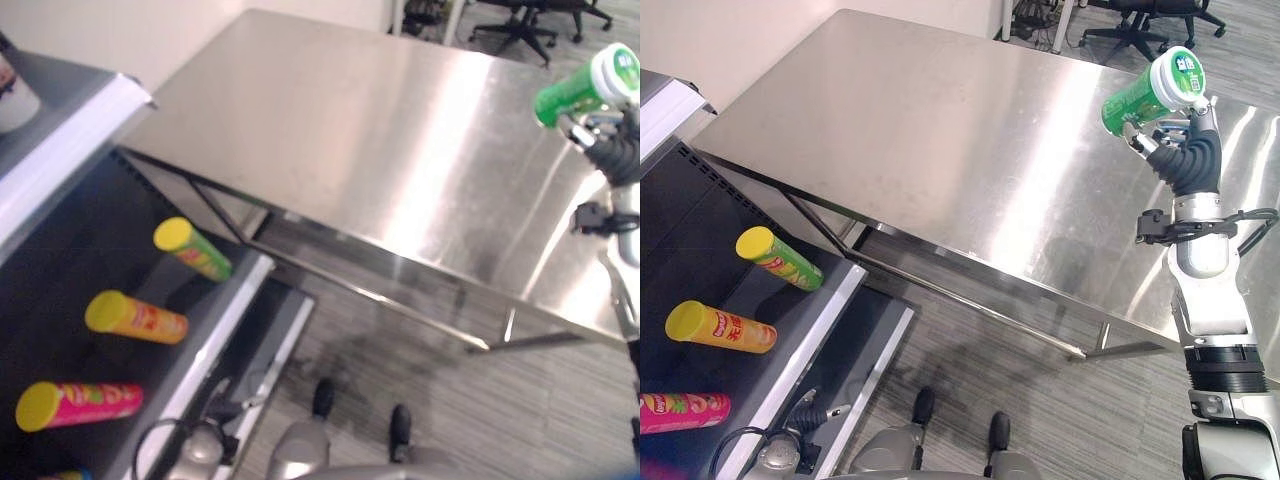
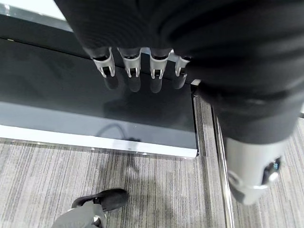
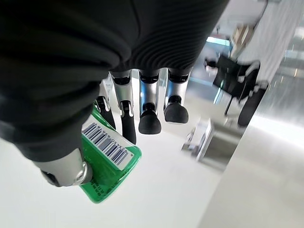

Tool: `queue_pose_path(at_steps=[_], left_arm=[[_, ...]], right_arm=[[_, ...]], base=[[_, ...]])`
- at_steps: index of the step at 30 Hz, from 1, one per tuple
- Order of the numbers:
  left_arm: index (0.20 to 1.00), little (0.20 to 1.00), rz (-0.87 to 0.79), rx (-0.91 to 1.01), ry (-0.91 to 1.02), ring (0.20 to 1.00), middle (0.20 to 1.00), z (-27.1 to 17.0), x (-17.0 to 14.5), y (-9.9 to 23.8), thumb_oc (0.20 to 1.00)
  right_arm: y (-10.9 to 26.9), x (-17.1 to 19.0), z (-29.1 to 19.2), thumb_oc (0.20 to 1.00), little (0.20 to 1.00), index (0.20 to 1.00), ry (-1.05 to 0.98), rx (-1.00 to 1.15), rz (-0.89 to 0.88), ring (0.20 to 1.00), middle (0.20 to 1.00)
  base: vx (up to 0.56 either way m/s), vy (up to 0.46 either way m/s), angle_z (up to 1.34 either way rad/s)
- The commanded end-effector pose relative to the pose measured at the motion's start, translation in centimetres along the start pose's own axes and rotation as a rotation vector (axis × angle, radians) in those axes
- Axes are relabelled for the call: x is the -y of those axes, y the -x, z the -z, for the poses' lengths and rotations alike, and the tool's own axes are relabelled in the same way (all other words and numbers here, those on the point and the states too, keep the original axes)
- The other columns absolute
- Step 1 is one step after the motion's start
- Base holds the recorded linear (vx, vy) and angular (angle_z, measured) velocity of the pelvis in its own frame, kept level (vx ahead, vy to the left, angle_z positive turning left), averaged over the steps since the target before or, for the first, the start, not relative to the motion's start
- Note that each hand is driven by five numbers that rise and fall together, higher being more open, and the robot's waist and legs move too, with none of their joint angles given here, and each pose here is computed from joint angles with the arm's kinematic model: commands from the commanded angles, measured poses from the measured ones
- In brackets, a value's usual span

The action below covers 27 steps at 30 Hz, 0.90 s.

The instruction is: Put the goods on the table back onto the shelves and tidy them up.

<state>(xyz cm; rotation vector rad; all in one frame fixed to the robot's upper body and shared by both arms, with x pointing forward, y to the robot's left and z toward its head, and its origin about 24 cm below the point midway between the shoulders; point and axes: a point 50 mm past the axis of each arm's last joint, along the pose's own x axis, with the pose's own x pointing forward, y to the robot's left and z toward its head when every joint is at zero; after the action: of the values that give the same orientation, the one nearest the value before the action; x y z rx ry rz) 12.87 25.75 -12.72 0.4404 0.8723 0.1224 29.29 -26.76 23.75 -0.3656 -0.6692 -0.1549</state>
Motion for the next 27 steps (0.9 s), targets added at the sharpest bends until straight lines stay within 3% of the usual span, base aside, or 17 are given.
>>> queue_pose_path(at_steps=[1,27], left_arm=[[1.0,1.0,-0.035,0.013,-0.043,1.0,1.0,-0.3,-1.8,-0.4,1.0],[1.0,1.0,0.009,-0.047,-0.055,1.0,1.0,0.8,-0.8,-0.2,1.0]], right_arm=[[-1.1,0.5,-3.4,0.2,0.2,0.2,-0.101,0.183,-0.003,0.2,0.2],[-2.8,1.8,-5.2,0.2,0.2,0.2,-0.15,0.231,-0.049,0.2,0.2]], base=[[-0.04,-0.041,0.02],[-0.06,-0.111,0.31]])
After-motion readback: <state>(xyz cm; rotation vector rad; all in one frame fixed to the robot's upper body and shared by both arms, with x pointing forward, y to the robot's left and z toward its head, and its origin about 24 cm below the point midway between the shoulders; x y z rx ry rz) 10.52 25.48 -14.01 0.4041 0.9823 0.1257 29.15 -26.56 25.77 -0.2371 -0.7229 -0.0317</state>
